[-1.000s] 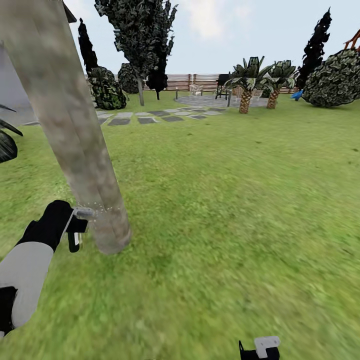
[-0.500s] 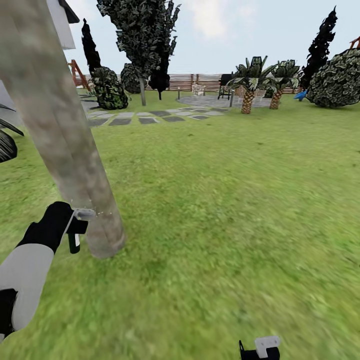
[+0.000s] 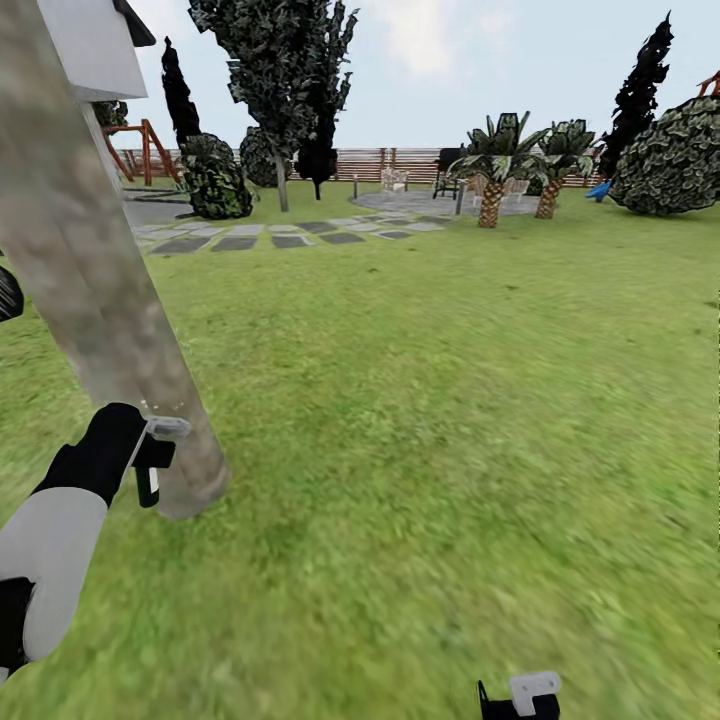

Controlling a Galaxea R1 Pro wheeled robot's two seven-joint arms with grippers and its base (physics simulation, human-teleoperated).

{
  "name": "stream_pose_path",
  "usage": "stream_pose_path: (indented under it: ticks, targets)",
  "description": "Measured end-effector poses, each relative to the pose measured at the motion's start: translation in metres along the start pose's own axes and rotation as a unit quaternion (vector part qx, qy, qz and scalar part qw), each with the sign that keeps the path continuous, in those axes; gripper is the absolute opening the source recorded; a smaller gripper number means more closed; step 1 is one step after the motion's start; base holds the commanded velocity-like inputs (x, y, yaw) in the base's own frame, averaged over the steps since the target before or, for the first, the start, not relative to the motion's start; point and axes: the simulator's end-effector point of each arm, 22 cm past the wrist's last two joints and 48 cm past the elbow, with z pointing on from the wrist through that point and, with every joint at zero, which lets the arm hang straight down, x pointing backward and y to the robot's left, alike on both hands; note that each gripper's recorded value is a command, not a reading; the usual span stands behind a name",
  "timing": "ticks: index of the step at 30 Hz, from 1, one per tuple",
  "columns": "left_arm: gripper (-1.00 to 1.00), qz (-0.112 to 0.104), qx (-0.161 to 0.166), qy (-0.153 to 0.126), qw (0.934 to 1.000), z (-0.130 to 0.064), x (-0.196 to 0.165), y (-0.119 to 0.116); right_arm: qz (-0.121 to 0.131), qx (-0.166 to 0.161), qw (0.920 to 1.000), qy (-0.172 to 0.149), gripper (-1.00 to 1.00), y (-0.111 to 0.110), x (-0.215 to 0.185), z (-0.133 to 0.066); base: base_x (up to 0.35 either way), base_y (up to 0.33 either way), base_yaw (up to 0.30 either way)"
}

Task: In the garden, pick up the pesticide atomizer on the floor and spray pesticide onto both trees until each tree trunk is fully covered.

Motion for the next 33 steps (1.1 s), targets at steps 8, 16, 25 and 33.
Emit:
stream_pose_path:
  ticks: [8,16,25,33]
  targets:
    - [-1.00,0.001,0.000,0.001,1.0000,0.001,0.001,0.000,0.000,0.000,1.0000,-0.001,1.00,0.000,-0.001,0.000,0.109,-0.273,0.209]
    - [-1.00,-0.003,-0.008,0.031,0.9995,0.019,0.039,0.013,0.000,-0.001,1.0000,-0.001,1.00,0.001,-0.001,0.000,0.176,-0.151,0.277]
    - [-1.00,-0.008,0.009,0.057,0.9983,0.037,0.080,-0.007,0.000,-0.001,1.0000,0.000,1.00,0.001,0.000,0.000,0.006,-0.004,0.273]
    - [-1.00,-0.003,-0.012,0.064,0.9979,0.043,0.094,-0.020,0.000,0.000,1.0000,-0.001,1.00,0.000,-0.001,0.000,0.109,-0.150,0.034]
